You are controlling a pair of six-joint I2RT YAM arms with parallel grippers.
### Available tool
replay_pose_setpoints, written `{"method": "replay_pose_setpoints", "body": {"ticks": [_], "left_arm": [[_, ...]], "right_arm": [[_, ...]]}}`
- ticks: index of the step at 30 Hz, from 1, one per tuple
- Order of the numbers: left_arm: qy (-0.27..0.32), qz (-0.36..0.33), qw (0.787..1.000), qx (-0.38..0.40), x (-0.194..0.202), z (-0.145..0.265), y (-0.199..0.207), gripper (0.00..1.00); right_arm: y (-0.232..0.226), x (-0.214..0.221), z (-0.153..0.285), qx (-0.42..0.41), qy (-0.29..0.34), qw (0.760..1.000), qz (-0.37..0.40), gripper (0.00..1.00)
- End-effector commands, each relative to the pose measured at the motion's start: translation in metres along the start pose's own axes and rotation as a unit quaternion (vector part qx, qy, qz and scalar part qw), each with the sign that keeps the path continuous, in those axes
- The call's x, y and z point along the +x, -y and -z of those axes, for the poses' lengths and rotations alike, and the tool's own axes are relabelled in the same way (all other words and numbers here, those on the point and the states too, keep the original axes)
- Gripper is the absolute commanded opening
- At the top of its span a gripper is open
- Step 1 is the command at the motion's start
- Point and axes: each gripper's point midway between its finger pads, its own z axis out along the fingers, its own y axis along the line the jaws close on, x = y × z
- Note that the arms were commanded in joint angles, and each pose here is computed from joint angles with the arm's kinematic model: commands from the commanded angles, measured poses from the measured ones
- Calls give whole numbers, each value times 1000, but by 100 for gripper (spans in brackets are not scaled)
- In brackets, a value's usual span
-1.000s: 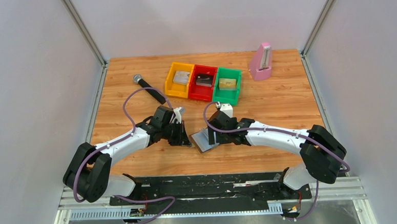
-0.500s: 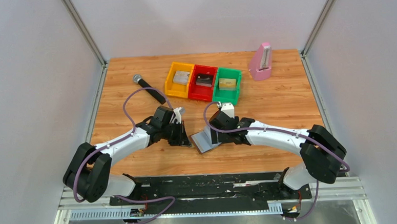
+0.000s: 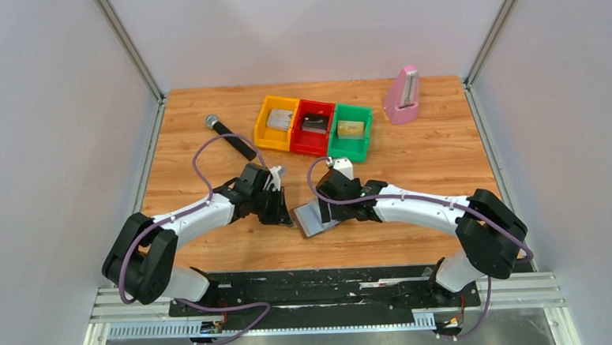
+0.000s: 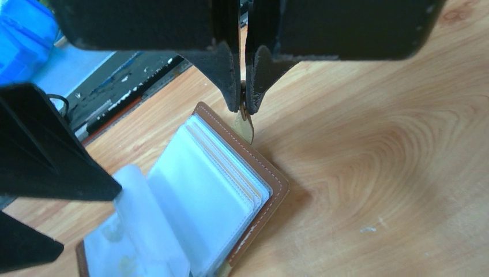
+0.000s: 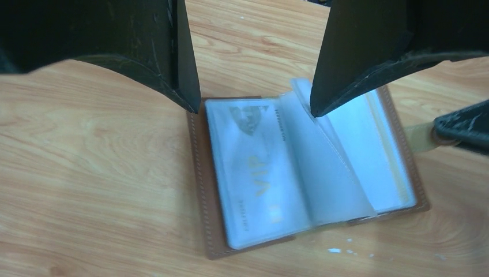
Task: Take the credit cards out of the card holder
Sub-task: Remove the credit card from the card holder.
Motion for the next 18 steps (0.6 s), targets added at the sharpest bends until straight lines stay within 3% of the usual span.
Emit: {"method": "replay_pose_setpoints", "body": {"ticks": [1,8,14,18], "left_arm": [[27,-33,999,-23,-24,-1,-2,0],[45,-22,998,-35,-35,3,-9,4],[68,-13,997,-30,-48,17,-5,24],[72,-14,997,-7,-53,24,9,29]], "right_arm": [[-36,-21,6,-72,23,997,6,71],[-63,-14,5,-138,3,990,0,69],[-73,-12,2,-162,-5,987,-3,63],[-78,-9,1,-176,-9,984,-1,61]]}}
